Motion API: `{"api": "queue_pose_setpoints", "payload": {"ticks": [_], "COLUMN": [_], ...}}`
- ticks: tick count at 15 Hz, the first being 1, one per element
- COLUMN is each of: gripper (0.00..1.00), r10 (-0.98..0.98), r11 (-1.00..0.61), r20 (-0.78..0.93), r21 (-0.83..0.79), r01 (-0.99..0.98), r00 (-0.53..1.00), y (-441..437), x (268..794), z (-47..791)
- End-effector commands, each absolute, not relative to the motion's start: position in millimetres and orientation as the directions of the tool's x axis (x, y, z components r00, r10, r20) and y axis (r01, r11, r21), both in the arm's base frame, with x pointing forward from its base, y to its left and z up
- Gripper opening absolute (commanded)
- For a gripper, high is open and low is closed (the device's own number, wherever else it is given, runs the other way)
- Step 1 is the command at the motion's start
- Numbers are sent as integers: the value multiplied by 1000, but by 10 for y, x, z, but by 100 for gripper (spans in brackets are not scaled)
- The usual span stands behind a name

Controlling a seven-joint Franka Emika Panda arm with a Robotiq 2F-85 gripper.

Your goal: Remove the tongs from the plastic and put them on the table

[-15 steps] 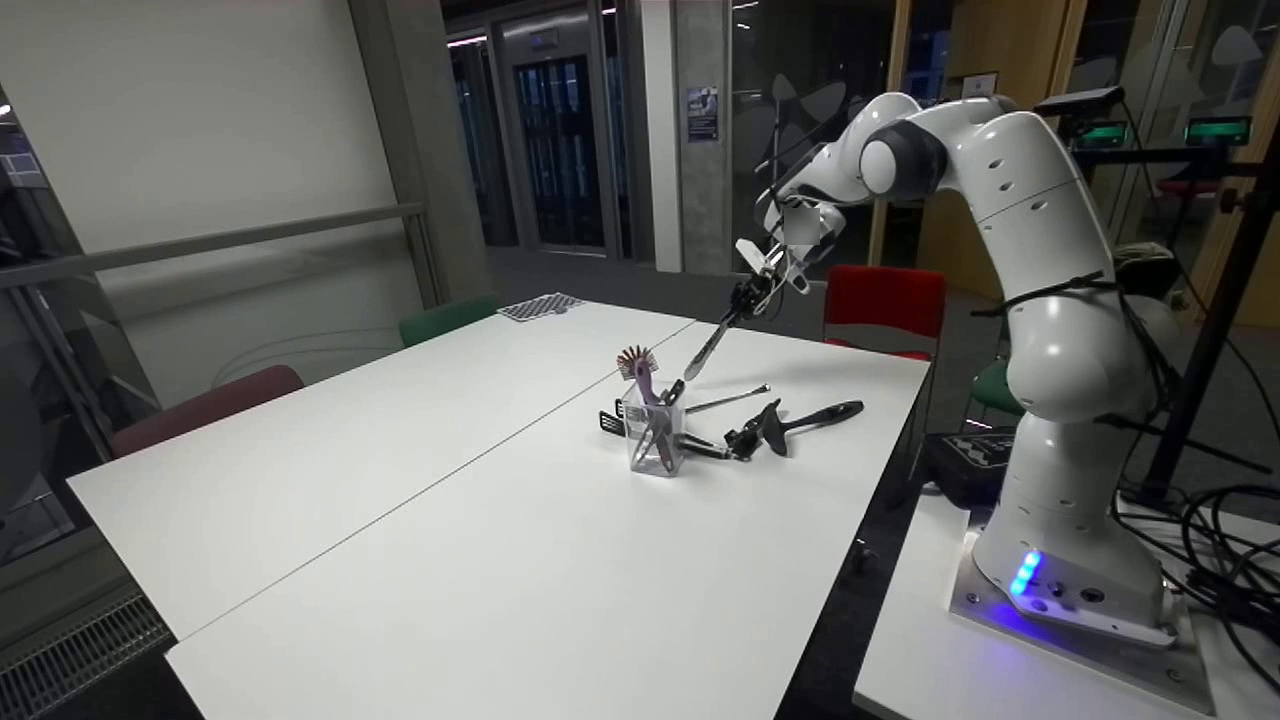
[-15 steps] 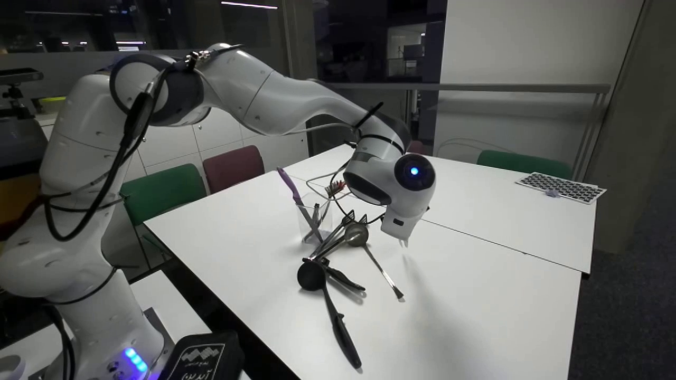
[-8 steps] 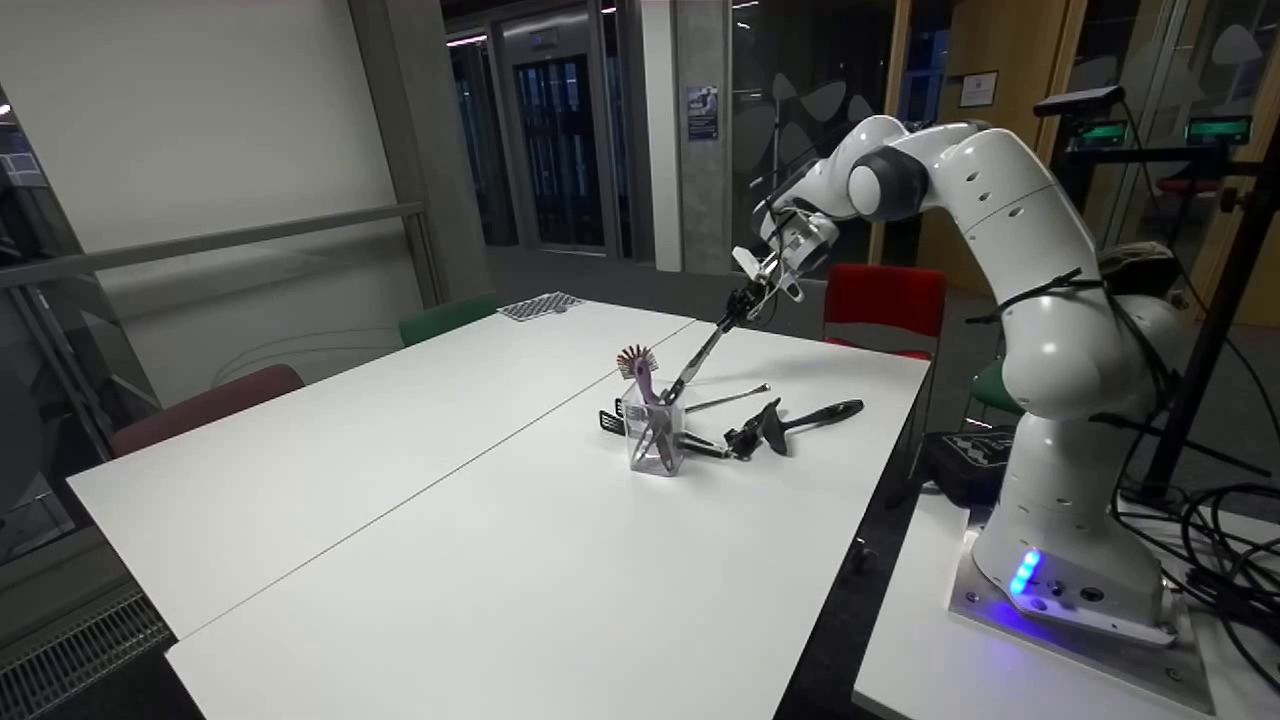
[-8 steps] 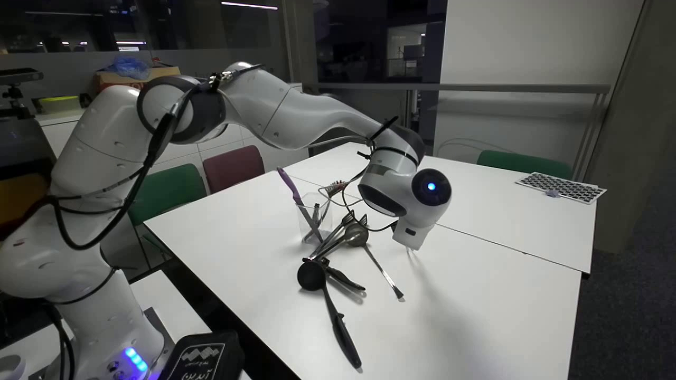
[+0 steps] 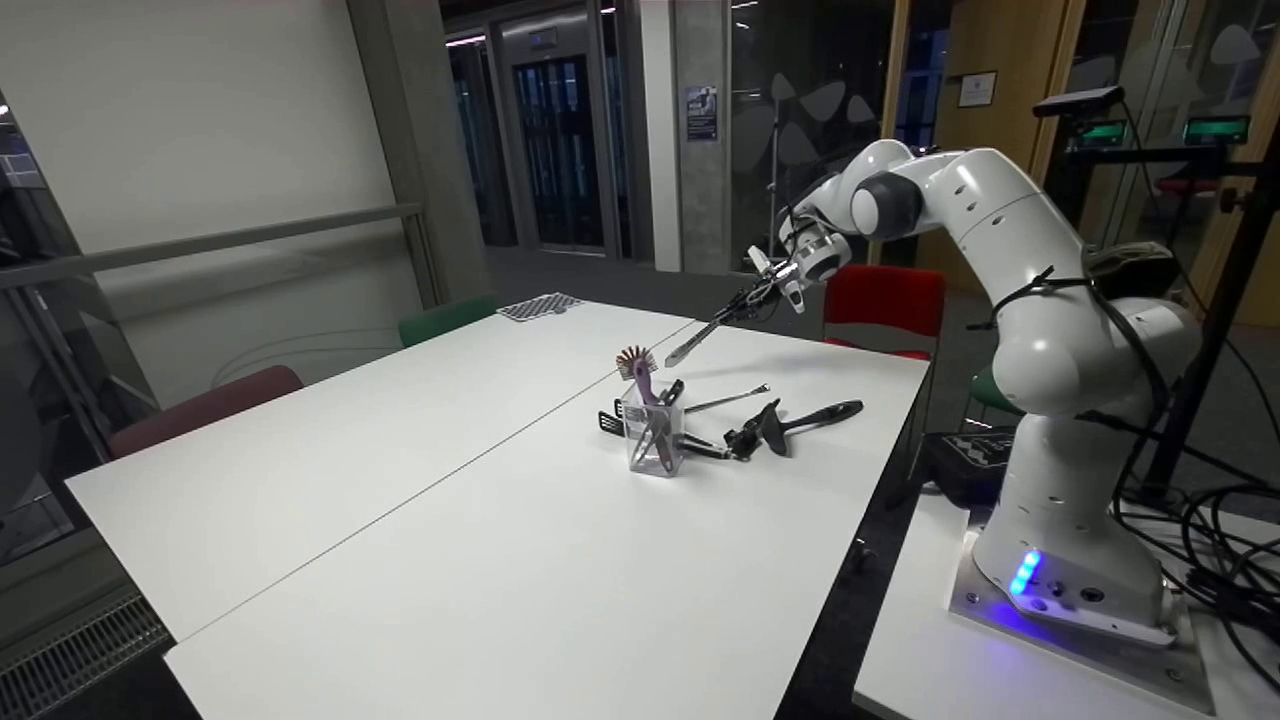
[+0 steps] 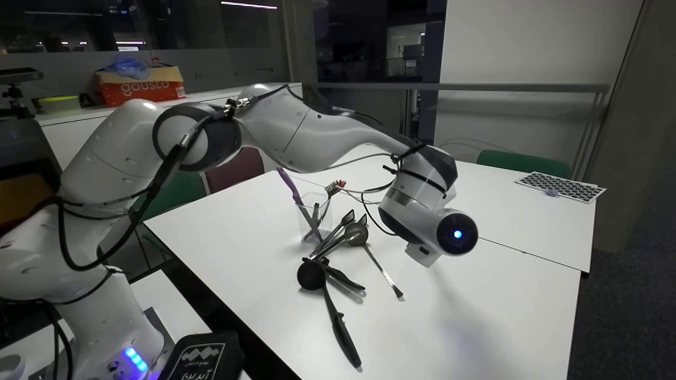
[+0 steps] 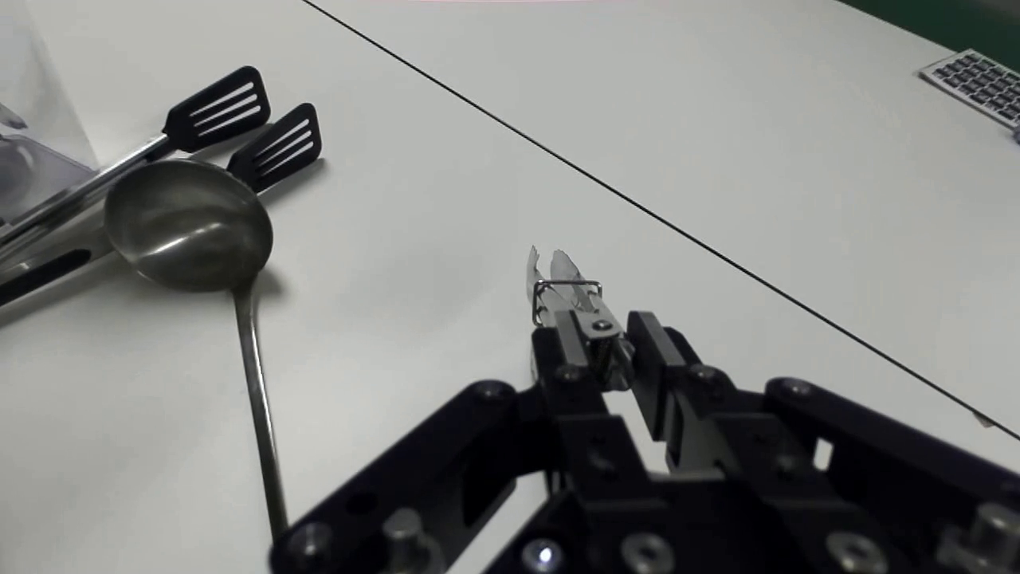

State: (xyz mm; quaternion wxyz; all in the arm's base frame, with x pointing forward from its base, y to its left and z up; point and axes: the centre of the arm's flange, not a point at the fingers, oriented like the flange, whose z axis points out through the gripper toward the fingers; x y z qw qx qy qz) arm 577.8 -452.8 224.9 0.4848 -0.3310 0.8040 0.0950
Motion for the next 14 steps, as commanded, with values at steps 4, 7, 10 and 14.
{"api": "queue_pose_setpoints", "payload": {"ticks": [4,7,10,14], "gripper": [5,5,5,5], "r10": [-486,-540,-600,-707], "r11": [644,595,564,521], "r20": [-779,-718,-653,-520], "r21": [-13,44,65,75], "r01": [-765,-803,-823,-850], "r00": [-396,-439,-462,-479], "y": [-4455,-4394,-4409,-4499], "x": [5944,5916,5866,5787], "z": [1698,1474,1367,1395]}}
